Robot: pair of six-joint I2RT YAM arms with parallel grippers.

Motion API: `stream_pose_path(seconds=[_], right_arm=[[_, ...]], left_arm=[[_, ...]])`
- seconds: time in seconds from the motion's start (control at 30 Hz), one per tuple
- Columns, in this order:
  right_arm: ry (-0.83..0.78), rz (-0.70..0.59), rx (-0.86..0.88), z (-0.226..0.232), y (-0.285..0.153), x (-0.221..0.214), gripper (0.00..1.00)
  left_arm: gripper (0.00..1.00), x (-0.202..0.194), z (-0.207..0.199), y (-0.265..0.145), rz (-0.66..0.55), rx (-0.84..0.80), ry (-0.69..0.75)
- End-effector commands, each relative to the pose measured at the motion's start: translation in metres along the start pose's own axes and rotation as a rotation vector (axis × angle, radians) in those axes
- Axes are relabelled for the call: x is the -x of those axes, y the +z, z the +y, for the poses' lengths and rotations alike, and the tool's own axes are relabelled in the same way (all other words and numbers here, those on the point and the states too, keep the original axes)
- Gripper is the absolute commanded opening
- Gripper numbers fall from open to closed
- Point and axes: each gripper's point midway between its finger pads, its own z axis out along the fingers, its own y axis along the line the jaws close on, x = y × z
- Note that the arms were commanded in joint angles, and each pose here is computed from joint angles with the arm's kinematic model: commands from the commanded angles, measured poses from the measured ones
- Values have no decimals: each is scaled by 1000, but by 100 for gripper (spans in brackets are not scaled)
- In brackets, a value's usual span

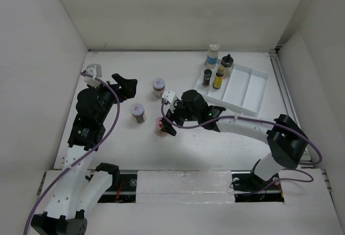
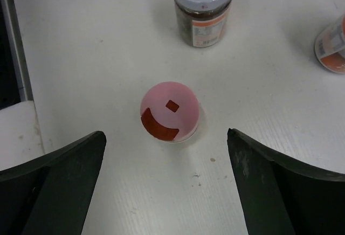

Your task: Organize the condiment bottles

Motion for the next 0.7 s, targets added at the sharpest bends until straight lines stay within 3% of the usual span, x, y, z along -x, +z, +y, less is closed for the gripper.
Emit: stream_pose_path(seconds=[0.0,0.17,0.27,0.33,0.43,0.53,0.67], right_arm=[[-31,-33,26,3,13,12,100],[-39,-25,-21,-13,35,10,99],[-34,-37,-53,-22,46,13,92],[-18,-46,-54,-23,53,13,84],[4,-95,-73,-24,49,22,53],[29,-165,-104,-24,35,33,37],[11,-286,-192,-34,-14,72,37]], left_arm=[[91,18,-7,-6,-61,-26,17],[91,19,-10,-6,-64,-40,18],[91,15,-8,-5,-54,-34,17],[91,15,-8,-5,-54,-34,17],[91,17,-9,-8,-64,-39,27],[91,16,-10,-8,-59,-47,28],[91,16,-11,-8,-55,-55,28]])
